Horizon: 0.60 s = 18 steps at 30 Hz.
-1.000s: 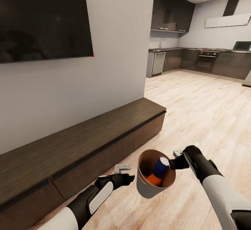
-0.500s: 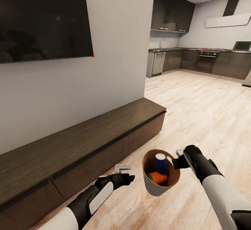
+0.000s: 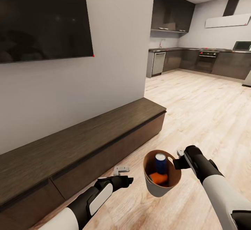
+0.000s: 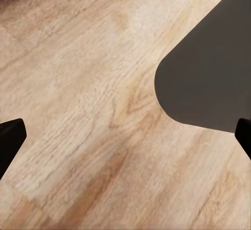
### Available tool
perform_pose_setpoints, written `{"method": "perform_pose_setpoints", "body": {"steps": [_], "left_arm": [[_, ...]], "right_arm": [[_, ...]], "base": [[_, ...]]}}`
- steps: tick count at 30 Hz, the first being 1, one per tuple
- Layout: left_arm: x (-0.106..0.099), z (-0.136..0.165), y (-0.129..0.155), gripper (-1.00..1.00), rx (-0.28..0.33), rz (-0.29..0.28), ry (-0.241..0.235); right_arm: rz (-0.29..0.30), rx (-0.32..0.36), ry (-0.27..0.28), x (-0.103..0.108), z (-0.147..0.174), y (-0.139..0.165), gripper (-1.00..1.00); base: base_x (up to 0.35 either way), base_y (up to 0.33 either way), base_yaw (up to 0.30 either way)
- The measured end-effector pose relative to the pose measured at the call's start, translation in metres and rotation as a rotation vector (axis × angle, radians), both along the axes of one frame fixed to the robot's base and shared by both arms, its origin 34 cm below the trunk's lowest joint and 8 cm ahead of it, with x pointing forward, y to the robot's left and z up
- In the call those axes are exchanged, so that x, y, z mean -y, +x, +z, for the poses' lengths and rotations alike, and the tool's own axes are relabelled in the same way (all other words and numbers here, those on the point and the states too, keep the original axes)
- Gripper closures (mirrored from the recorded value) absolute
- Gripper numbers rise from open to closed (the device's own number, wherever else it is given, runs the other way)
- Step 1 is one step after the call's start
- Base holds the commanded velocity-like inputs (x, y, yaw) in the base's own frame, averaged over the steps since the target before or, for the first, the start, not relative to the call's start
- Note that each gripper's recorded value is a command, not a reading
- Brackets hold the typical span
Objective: Put the three can of soda from the living room inside the tash can in the kitchen.
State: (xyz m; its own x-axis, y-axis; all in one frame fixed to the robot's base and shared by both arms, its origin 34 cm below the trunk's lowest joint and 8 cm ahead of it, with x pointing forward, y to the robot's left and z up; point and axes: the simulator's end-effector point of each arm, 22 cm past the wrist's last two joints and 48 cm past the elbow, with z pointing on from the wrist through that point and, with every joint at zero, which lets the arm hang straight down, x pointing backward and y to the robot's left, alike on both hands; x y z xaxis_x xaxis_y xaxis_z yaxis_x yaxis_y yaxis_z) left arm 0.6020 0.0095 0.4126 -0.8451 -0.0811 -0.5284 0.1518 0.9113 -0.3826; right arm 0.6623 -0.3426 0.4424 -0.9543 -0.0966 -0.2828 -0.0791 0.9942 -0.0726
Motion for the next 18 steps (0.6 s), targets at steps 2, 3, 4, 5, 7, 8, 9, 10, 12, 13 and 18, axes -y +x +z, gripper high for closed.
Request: {"method": "perform_pose_setpoints", "body": {"steps": [2, 3, 4, 5, 7, 8, 9, 10, 12, 13, 18], "left_arm": [[0.000, 0.000, 0.000, -1.00, -0.001, 0.000, 0.000], [0.000, 0.000, 0.000, -1.00, -0.002, 0.000, 0.000], [0.000, -0.001, 0.000, -1.00, -0.002, 0.000, 0.001], [0.000, -0.001, -0.001, -1.00, -0.004, 0.000, 0.001], [0.000, -0.001, -0.001, -1.00, -0.005, 0.001, 0.001], [0.000, -0.001, -0.001, -1.00, -0.007, 0.001, 0.001], [-0.001, -0.002, -0.001, -1.00, -0.008, 0.001, 0.003], [-0.001, -0.002, -0.002, -1.00, -0.010, 0.002, 0.004], [-0.004, -0.006, -0.003, -1.00, -0.020, 0.007, 0.012], [-0.006, -0.008, -0.004, -1.00, -0.025, 0.010, 0.016], [-0.037, -0.050, -0.026, -1.00, -0.118, 0.043, 0.092]], "right_arm": [[0.000, 0.000, 0.000, 0.000, 0.000, 0.000, 1.00], [-0.001, -0.001, 0.002, 0.000, 0.000, 0.000, 1.00], [-0.002, -0.001, 0.004, 0.000, 0.000, 0.000, 1.00], [-0.002, -0.001, 0.005, 0.000, -0.001, -0.001, 1.00], [-0.002, -0.001, 0.002, 0.001, -0.001, -0.001, 1.00], [-0.002, -0.001, 0.001, 0.001, -0.001, -0.001, 1.00], [-0.002, -0.001, -0.001, 0.001, -0.001, -0.001, 1.00], [-0.002, -0.001, -0.002, 0.002, -0.001, -0.001, 1.00], [-0.012, 0.001, -0.008, 0.003, 0.000, 0.000, 1.00], [-0.016, 0.003, -0.020, 0.006, 0.000, 0.000, 1.00], [-0.033, 0.010, -0.120, 0.026, 0.003, 0.001, 1.00]], "base": [[0.000, 0.000, 0.000], [0.000, 0.000, 0.000], [0.000, 0.000, 0.000], [0.000, 0.000, 0.000], [0.000, 0.000, 0.000], [0.000, 0.000, 0.000], [0.000, 0.000, 0.000], [0.000, 0.000, 0.000], [0.000, 0.000, 0.000], [0.000, 0.000, 0.000], [0.000, 0.000, 0.000]]}}
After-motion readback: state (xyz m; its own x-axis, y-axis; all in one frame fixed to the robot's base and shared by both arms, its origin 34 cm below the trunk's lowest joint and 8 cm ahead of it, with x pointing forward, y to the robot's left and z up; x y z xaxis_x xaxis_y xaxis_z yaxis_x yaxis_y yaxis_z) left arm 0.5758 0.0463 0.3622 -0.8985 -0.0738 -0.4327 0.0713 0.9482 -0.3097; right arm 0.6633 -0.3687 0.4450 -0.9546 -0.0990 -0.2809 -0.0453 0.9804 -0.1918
